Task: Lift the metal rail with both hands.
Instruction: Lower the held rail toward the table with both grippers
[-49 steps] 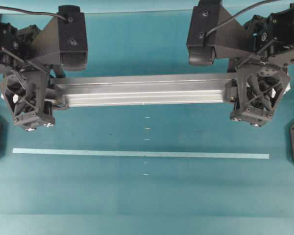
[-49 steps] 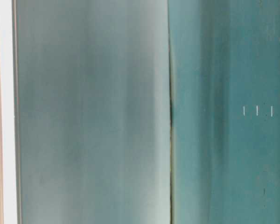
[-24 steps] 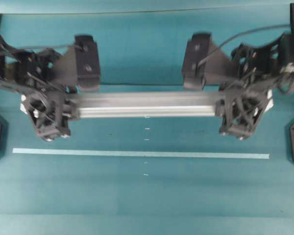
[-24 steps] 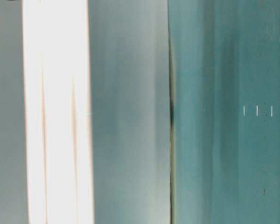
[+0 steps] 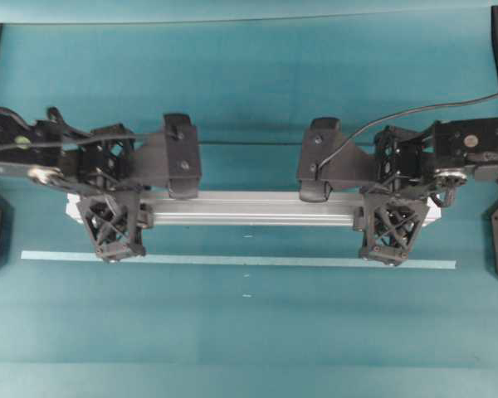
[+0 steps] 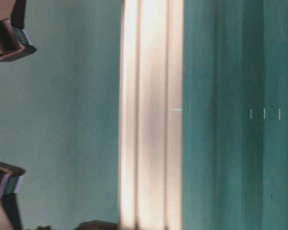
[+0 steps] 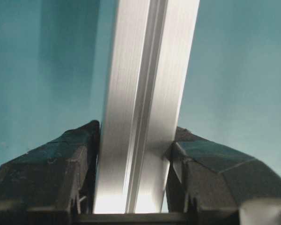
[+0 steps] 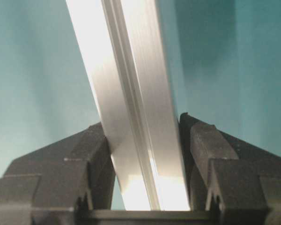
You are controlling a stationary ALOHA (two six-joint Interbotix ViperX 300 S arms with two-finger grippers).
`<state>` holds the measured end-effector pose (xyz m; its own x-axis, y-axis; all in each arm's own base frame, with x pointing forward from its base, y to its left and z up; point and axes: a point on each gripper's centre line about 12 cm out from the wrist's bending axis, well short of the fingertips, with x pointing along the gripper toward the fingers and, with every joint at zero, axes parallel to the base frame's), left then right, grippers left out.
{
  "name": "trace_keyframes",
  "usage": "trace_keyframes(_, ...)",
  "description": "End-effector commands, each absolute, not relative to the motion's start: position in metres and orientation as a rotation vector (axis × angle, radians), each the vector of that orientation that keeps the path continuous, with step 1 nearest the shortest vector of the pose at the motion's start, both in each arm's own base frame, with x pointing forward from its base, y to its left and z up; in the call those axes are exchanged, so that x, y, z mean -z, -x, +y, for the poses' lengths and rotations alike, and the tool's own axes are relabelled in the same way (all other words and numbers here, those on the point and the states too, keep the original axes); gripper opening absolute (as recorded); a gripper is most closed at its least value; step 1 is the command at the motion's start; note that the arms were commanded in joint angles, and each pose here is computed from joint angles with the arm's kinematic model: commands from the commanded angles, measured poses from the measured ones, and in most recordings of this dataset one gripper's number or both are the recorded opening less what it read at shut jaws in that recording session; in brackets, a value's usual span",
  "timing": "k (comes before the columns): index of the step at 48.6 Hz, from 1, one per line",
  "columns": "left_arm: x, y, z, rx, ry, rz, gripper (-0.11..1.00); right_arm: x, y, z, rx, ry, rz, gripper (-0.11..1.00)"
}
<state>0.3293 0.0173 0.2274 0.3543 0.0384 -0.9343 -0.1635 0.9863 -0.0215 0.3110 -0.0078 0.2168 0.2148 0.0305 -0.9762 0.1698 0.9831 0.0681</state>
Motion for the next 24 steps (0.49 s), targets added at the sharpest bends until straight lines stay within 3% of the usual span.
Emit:
trace_keyframes(1, -0.228, -0.334, 0.019, -0.157, 0.156, 1.161, 0.33, -0.215, -0.317, -0.004, 0.090, -0.185, 1.298, 0.42)
trace_keyframes(24, -0.184, -0.321, 0.018, -0.176, 0.195, 1.144, 0.33, -0.170, -0.315, 0.004, 0.074, -0.166, 1.300, 0.42)
